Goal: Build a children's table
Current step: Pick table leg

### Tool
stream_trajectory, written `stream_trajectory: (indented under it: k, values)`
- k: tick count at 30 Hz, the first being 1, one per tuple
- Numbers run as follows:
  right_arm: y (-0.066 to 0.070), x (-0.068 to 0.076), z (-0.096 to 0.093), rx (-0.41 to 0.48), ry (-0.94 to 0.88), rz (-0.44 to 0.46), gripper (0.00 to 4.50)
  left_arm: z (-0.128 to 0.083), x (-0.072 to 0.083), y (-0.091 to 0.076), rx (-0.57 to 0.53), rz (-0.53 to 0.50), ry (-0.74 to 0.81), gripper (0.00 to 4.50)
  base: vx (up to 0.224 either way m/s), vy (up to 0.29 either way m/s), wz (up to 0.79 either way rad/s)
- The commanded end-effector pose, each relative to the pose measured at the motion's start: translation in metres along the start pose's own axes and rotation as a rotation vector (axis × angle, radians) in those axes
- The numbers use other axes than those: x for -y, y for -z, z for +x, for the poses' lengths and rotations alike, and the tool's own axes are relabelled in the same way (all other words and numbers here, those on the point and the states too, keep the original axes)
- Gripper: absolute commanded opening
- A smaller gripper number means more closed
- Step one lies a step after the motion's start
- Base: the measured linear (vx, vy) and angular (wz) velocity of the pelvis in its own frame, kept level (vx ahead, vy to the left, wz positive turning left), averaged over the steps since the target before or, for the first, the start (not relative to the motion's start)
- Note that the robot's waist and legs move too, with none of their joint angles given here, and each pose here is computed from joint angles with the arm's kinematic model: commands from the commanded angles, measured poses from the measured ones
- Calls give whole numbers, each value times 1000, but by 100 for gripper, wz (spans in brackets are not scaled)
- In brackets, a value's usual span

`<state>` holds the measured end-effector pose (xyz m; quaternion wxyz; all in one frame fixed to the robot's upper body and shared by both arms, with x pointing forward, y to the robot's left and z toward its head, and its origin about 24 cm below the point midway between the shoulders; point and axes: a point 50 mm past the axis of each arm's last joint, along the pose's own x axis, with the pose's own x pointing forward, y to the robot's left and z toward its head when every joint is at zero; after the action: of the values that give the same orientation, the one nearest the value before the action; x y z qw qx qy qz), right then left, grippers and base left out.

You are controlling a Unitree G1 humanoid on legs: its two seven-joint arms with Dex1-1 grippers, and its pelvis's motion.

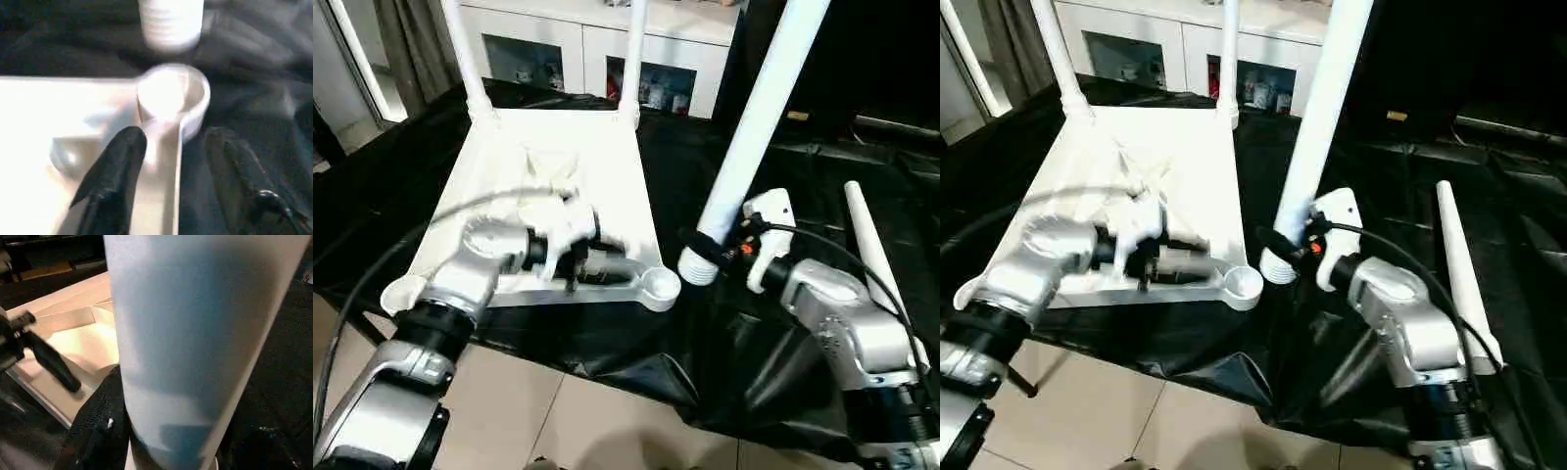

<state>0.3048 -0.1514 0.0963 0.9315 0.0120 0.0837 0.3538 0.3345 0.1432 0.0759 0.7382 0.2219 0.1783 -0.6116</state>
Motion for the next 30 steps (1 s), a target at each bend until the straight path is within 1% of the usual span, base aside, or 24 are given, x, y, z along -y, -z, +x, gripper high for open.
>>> stream_trajectory:
  k: [1, 4, 6, 7, 9, 10, 15, 17, 19, 21, 26, 30]
  values:
    - [-2, 1, -1, -2, 0, -25, 188, -1, -2, 1, -55, 47, 15, 205, 0, 0, 0]
    - [-2, 0, -2, -5, 0, -27, 188, 2, -3, 5, -80, 50, 8, 182, 0, 0, 0]
    - [-2, 0, -2, -6, 1, -28, 188, 5, -5, 10, -115, 57, -14, 162, 0, 0, 0]
    - [-2, 0, -2, -6, 1, -28, 188, 5, -5, 10, -115, 57, -14, 162, 0, 0, 0]
    - [-2, 0, -3, -6, 1, -29, 188, 6, -7, 14, -143, 64, -36, 146, 0, 0, 0]
    - [-2, 0, -3, -6, 1, -29, 188, 6, -7, 14, -143, 64, -36, 133, 0, 0, 0]
    - [-1, -1, -5, -7, -1, -27, 188, 8, -8, 14, -126, 55, -29, 100, 0, 0, 0]
    - [-1, -1, -5, -7, -2, -27, 188, 8, -9, 13, -117, 57, -27, 78, 0, 0, 0]
    - [-1, -2, -5, -8, -3, -27, 188, 9, -8, 14, -114, 60, -18, 71, 0, 0, 0]
    - [-1, -2, -5, -8, -3, -27, 188, 9, -8, 14, -114, 61, -14, 43, 0, 0, 0]
    - [-2, -1, -5, -7, -3, -26, 188, 8, -9, 15, -103, 62, -24, 0, 0, 0, 0]
    - [-4, -1, -5, 2, -2, -24, 188, 7, -9, 16, -89, 58, -26, 0, 0, 0, 0]
